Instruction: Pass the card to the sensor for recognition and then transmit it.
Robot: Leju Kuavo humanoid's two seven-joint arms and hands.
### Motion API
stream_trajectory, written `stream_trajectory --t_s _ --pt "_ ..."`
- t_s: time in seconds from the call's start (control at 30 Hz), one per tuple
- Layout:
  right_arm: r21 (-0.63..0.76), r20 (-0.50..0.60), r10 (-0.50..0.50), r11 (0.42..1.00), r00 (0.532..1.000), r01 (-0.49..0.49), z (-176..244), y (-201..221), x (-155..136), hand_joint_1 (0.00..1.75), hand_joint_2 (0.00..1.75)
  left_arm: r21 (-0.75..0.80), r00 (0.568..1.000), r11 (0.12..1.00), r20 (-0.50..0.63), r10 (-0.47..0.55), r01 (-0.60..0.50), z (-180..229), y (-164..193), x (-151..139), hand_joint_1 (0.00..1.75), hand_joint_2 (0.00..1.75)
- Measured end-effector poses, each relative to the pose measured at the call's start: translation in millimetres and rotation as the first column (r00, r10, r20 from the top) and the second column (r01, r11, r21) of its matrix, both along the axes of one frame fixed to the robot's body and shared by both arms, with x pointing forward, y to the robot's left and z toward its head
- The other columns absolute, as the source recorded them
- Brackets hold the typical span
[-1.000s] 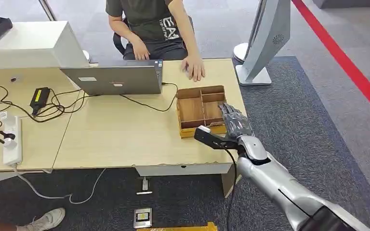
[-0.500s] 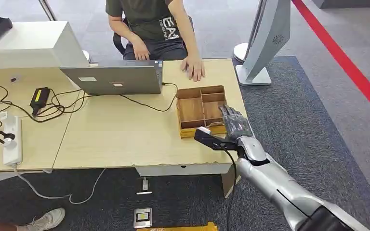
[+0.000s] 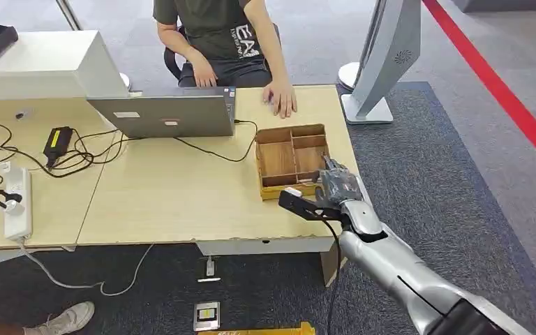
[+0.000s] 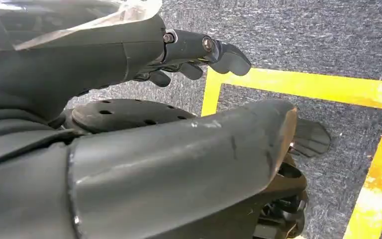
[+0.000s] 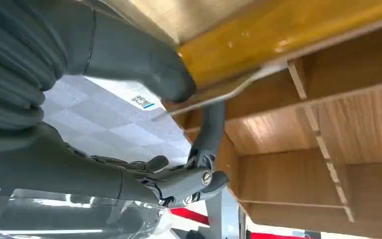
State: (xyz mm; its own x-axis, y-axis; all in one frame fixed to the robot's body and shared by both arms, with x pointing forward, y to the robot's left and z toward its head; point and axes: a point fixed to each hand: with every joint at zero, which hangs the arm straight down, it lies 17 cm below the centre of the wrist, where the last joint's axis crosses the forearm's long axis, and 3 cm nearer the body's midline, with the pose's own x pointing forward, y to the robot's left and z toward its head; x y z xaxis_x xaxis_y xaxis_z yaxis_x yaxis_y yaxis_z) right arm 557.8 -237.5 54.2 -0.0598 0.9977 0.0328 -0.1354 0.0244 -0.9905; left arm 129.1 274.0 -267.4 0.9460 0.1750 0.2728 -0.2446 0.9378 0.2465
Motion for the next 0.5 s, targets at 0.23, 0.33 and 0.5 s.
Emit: stream_trajectory --t_s 0.23,0.33,0.5 --pt "-0.001 0.001 0.005 1.0 1.0 -0.005 0.0 2.6 -0.3 1.75 1.75 -0.002 1.0 1.0 -0.001 -0.003 0.003 -0.5 -0.5 -2.3 0.0 0.0" --pt "-0.003 0.0 0.007 1.0 1.0 -0.007 -0.3 3.1 -0.5 1.75 1.75 -0.004 1.0 1.0 0.0 -0.006 0.006 -0.5 -1.0 -2.1 0.0 0.0" --pt "-0.007 -0.002 0.006 1.0 1.0 -0.006 -1.0 2.9 -0.8 1.75 1.75 -0.004 1.0 1.0 -0.001 -0.006 0.006 -0.6 -1.1 -2.5 0.0 0.0"
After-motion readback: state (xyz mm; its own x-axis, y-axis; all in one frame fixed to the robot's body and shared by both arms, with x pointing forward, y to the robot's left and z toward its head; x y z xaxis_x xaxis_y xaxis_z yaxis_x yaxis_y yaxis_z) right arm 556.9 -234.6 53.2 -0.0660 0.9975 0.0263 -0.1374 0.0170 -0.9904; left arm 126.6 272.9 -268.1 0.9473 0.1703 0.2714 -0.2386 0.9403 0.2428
